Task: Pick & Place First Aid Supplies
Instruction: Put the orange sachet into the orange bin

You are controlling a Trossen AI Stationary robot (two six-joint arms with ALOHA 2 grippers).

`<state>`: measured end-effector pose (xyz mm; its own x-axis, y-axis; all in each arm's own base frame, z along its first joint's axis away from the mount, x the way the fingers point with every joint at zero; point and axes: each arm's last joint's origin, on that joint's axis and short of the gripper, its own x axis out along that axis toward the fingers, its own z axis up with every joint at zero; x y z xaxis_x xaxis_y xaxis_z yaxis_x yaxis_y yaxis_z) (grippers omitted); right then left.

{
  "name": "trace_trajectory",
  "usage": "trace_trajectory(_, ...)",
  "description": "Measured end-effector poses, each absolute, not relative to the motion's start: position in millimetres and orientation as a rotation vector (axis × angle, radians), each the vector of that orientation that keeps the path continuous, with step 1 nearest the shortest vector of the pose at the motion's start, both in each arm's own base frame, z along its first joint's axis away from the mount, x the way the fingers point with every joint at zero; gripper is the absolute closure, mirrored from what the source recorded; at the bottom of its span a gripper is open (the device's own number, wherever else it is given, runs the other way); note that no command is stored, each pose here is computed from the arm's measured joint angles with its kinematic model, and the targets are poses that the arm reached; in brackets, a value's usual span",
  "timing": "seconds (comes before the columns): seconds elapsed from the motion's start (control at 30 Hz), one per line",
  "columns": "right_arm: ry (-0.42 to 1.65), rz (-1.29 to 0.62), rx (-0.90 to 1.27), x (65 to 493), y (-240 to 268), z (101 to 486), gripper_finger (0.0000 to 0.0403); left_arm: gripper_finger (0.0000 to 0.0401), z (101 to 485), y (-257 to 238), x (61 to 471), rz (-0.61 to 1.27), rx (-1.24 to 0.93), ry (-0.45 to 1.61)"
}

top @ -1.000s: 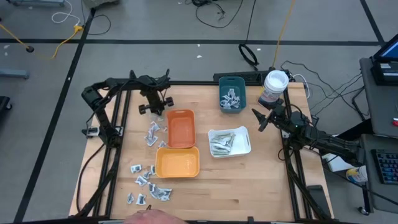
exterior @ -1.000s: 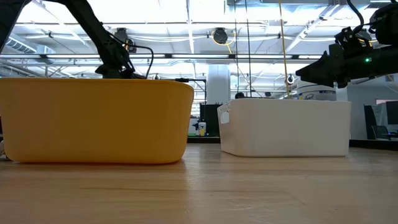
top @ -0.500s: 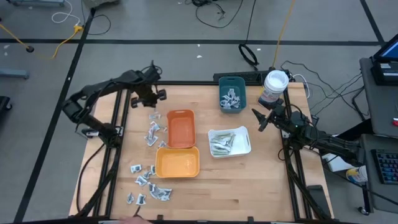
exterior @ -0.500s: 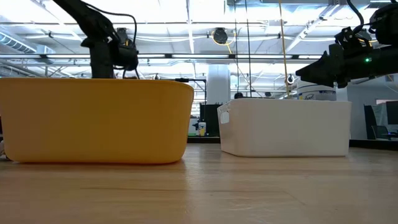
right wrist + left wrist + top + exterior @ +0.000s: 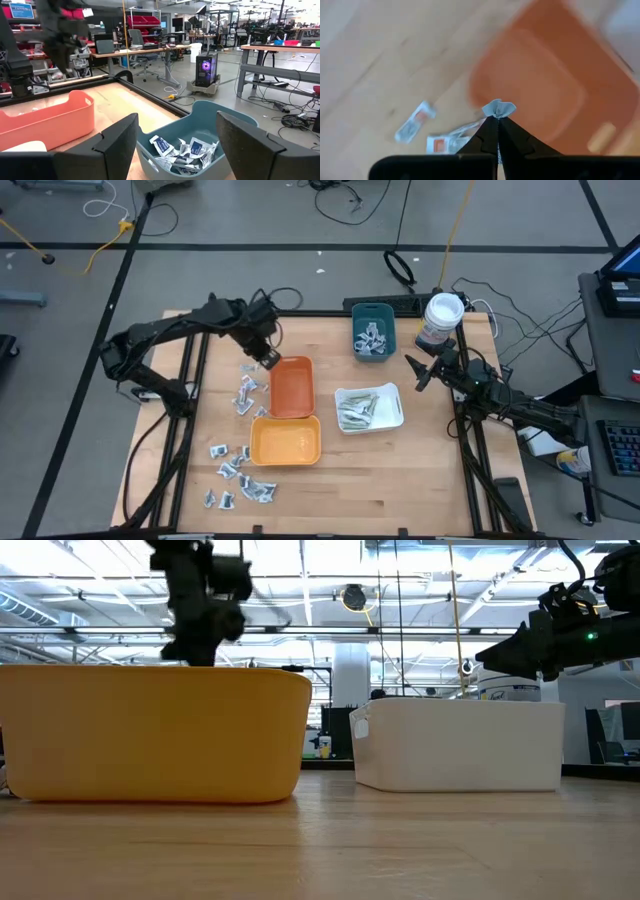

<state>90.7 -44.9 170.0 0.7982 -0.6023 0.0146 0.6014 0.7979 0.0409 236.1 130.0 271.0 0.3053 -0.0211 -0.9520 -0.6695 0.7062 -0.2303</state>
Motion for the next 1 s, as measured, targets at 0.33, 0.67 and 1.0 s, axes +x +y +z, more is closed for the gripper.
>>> trace_trajectory(0.33, -0.028, -0.646, 0.035, 90.7, -44.9, 170.1, 0.0141, 0.0399, 301.5, 91.2, 282.7, 0.158, -0.268, 1.290)
trace_trajectory(0.67, -0.028, -0.646, 0.035, 90.7, -44.9, 170.0, 0.0141, 0.0400, 243.5, 71.0, 330.6, 0.065, -0.069, 1.493)
trace_trajectory(1.0, -0.028, -0.646, 0.035, 90.7, -44.9, 170.0, 0.0140, 0.0395, 205.7, 59.6, 348.9, 0.052, -0.014, 1.597)
